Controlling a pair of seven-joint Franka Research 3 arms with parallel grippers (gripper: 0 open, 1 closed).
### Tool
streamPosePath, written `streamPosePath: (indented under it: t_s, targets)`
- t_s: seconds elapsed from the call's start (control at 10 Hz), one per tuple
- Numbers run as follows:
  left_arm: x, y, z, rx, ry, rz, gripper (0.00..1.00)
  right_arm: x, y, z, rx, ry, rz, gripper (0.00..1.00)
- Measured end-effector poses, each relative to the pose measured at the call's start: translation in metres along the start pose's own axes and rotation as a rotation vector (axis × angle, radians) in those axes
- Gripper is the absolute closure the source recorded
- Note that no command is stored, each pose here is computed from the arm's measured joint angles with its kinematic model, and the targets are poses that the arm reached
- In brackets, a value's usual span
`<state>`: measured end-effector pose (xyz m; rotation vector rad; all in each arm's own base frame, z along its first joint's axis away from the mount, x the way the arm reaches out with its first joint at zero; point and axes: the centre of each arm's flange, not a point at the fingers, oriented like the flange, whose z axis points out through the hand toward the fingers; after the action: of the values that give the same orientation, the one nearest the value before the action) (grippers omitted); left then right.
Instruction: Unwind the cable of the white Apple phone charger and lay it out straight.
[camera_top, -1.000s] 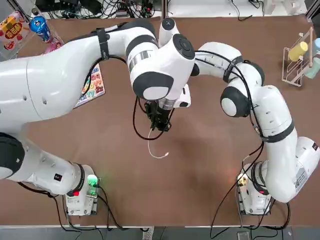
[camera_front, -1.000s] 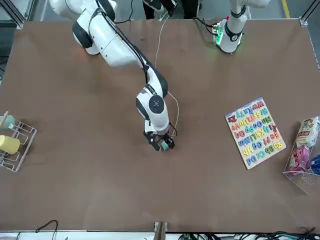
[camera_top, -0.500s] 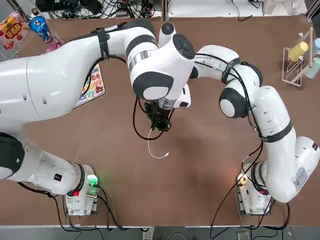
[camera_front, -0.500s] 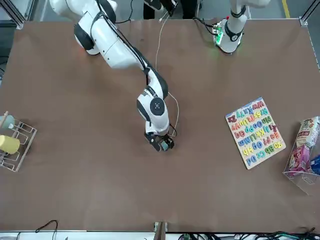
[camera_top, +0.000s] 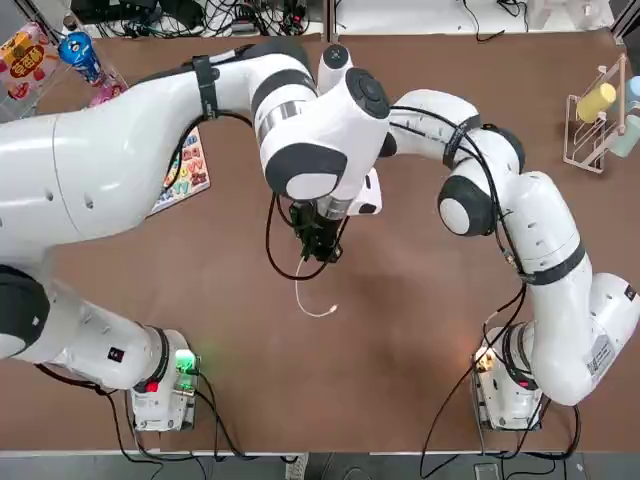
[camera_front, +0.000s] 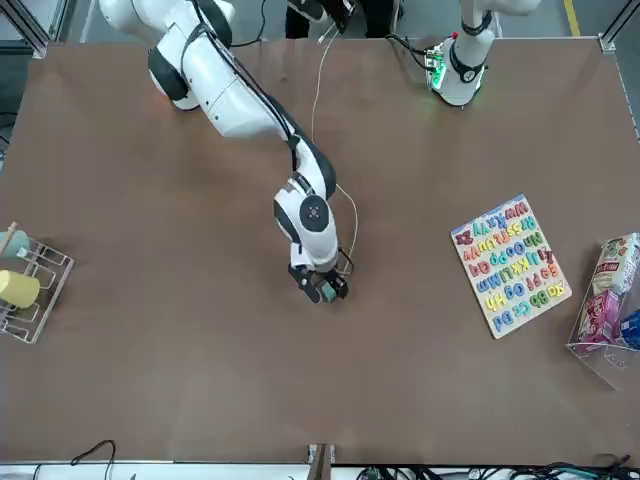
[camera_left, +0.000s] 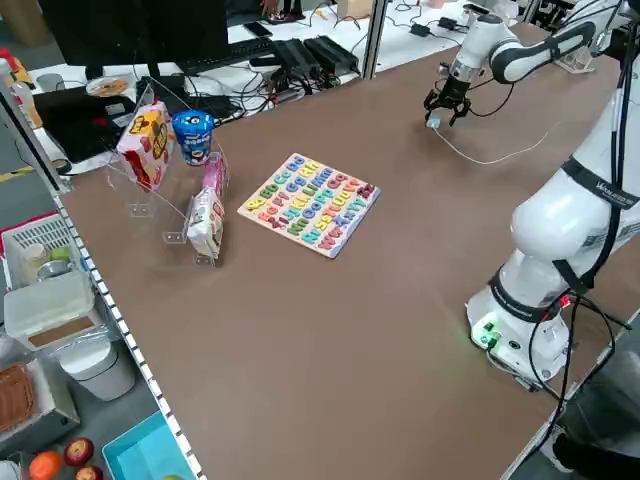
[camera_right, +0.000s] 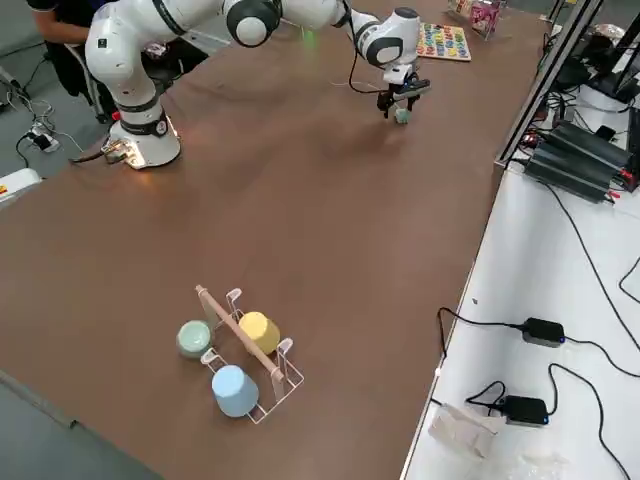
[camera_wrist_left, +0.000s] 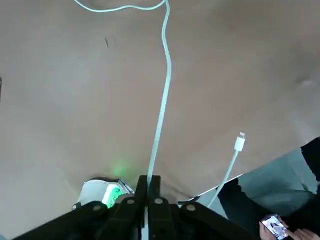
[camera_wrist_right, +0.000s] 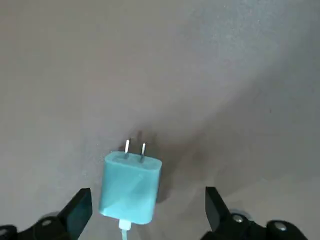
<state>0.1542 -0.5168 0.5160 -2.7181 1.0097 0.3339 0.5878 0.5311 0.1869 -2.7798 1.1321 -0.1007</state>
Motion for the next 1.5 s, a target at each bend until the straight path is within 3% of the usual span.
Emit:
streamPosePath:
  t_s: [0.6,0.8,1.0,1.1,1.3,1.5]
  targets:
    - [0.0,0.0,0.0,0.0,0.0,0.0,0.96,0.007,0.001,0.001,-0.004,0.007,0.006,0.1]
    - [0.0,0.0,-0.001,-0.001,0.001,0.0,0.96,0.007,0.001,0.001,-0.007,0.007,0.006,0.24]
    - [0.0,0.0,-0.001,-0.001,0.001,-0.001,0.96,0.009,0.002,0.002,-0.01,0.008,0.003,0.3]
    - [0.0,-0.001,-0.001,-0.001,0.001,-0.001,0.96,0.01,0.002,0.003,-0.012,0.008,0.001,0.41]
    - [0.0,-0.001,-0.002,-0.001,0.001,-0.001,0.96,0.011,0.003,0.003,-0.019,0.008,-0.014,0.52]
    - [0.0,-0.001,-0.002,-0.002,0.002,-0.002,0.96,0.011,0.003,0.003,-0.019,0.008,-0.022,0.52]
